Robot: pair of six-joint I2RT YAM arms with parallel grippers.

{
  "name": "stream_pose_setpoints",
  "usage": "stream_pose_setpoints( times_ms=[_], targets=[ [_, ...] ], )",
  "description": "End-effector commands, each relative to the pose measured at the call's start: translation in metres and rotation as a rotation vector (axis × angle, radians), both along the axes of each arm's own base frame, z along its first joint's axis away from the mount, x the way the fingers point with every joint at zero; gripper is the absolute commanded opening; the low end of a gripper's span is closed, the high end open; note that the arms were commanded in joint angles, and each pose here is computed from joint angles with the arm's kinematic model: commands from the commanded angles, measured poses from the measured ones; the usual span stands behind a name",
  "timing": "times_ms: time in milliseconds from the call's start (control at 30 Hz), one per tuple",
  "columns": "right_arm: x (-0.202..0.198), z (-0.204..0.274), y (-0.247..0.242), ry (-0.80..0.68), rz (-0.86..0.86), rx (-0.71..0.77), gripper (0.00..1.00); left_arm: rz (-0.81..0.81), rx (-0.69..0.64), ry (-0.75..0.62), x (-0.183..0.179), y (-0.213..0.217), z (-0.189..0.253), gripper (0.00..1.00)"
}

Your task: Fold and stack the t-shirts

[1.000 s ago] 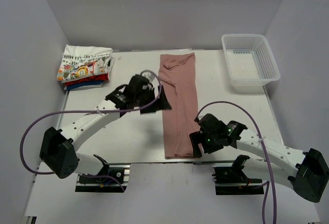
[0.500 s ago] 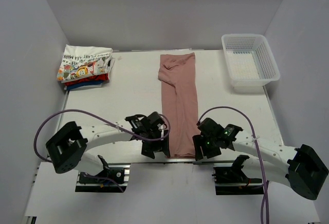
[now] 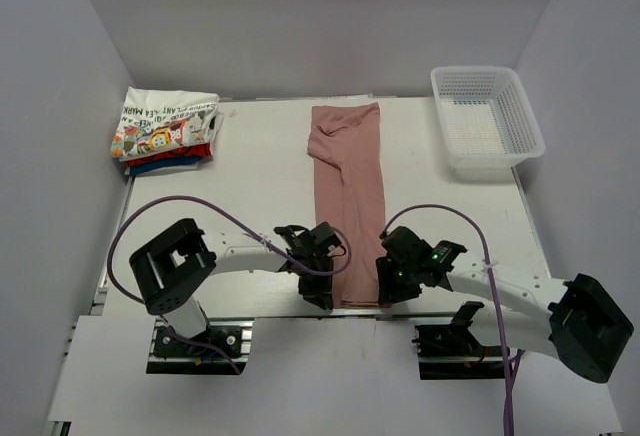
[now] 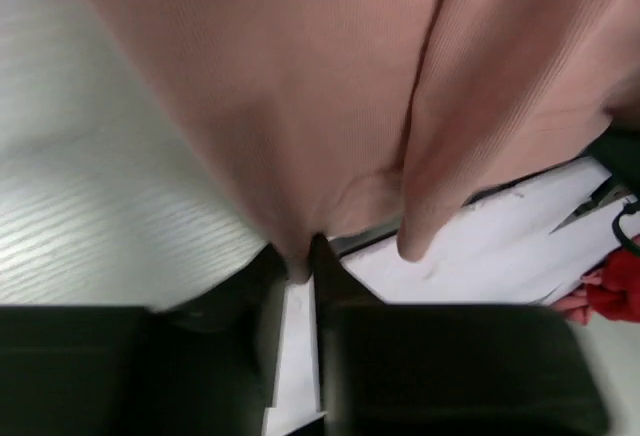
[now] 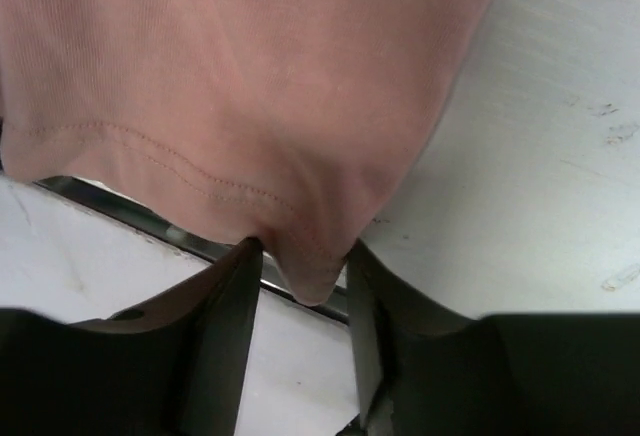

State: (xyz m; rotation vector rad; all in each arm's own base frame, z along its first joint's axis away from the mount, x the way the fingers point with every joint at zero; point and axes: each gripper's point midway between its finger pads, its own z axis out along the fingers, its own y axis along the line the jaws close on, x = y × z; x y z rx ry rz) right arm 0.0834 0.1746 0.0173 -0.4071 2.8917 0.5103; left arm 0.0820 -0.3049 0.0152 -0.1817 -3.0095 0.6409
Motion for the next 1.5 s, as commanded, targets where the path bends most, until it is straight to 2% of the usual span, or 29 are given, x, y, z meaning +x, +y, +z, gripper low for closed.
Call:
stream_pose_setpoints(
  times_ms=[0,33,100,133,167,300,333,400,433,467,500,533,600,633,700,767,900,1133,1267,1467],
  targets=[
    [0.003,-0.005,0.002,-0.002,-0.008,0.004,0.35,-0.02,0.014,-0.049,0.004,-0.005,-0.005,0.24],
    [0.002,-0.006,0.002,0.002,-0.009,0.002,0.3,-0.02,0.013,-0.05,0.005,-0.006,-0.003,0.15],
    [0.004,-0.003,0.005,0.001,0.002,0.019,0.18,-0.013,0.037,-0.063,0.007,-0.003,-0.003,0.06],
    [0.003,-0.003,0.005,0.004,0.007,0.019,0.07,-0.018,0.034,-0.078,0.007,-0.004,0.003,0.0],
    [0.003,0.001,0.008,0.003,0.014,0.032,0.0,-0.003,0.032,-0.095,0.01,-0.004,0.006,0.0],
    [0.015,0.02,0.014,-0.046,0.004,0.045,0.0,0.031,-0.001,-0.173,0.026,-0.013,0.036,0.0],
    [0.034,0.036,0.02,-0.118,-0.025,0.045,0.0,0.056,0.006,-0.197,0.038,-0.014,0.045,0.0],
    [0.043,0.042,0.016,-0.147,-0.05,-0.002,0.0,0.068,0.011,-0.225,0.048,-0.016,0.054,0.0],
    [0.062,0.06,0.019,-0.216,-0.084,-0.005,0.0,0.076,0.016,-0.242,0.053,-0.017,0.059,0.0],
    [0.067,0.063,0.02,-0.228,-0.094,-0.013,0.0,0.09,0.055,-0.271,0.06,-0.012,0.06,0.0],
    [0.076,0.061,0.019,-0.244,-0.106,-0.045,0.0,0.109,0.062,-0.291,0.073,-0.015,0.065,0.0],
    [0.096,0.082,0.03,-0.306,-0.136,-0.011,0.0,0.126,0.078,-0.297,0.081,-0.014,0.067,0.0],
    [0.118,0.078,0.028,-0.326,-0.164,-0.074,0.0,0.194,0.121,-0.332,0.11,-0.007,0.076,0.0],
    [0.134,0.098,0.037,-0.363,-0.184,-0.05,0.0,0.214,0.132,-0.326,0.118,-0.005,0.075,0.0],
    [0.157,0.097,0.036,-0.379,-0.218,-0.091,0.0,0.293,0.116,-0.354,0.15,0.0,0.085,0.0],
    [0.18,0.111,0.049,-0.414,-0.25,-0.053,0.0,0.308,0.071,-0.404,0.175,-0.003,0.097,0.0],
    [0.221,0.111,0.045,-0.414,-0.323,-0.089,0.0,0.341,0.09,-0.474,0.231,0.001,0.111,0.0],
    [0.276,0.118,0.046,-0.422,-0.363,-0.08,0.0,0.368,0.077,-0.534,0.301,0.005,0.117,0.0],
    [0.292,0.102,0.052,-0.376,-0.347,-0.086,0.0,0.372,0.087,-0.527,0.322,0.015,0.111,0.0],
    [0.321,0.095,0.049,-0.358,-0.373,-0.079,0.0,0.33,0.044,-0.482,0.341,0.006,0.096,0.0]
  ],
)
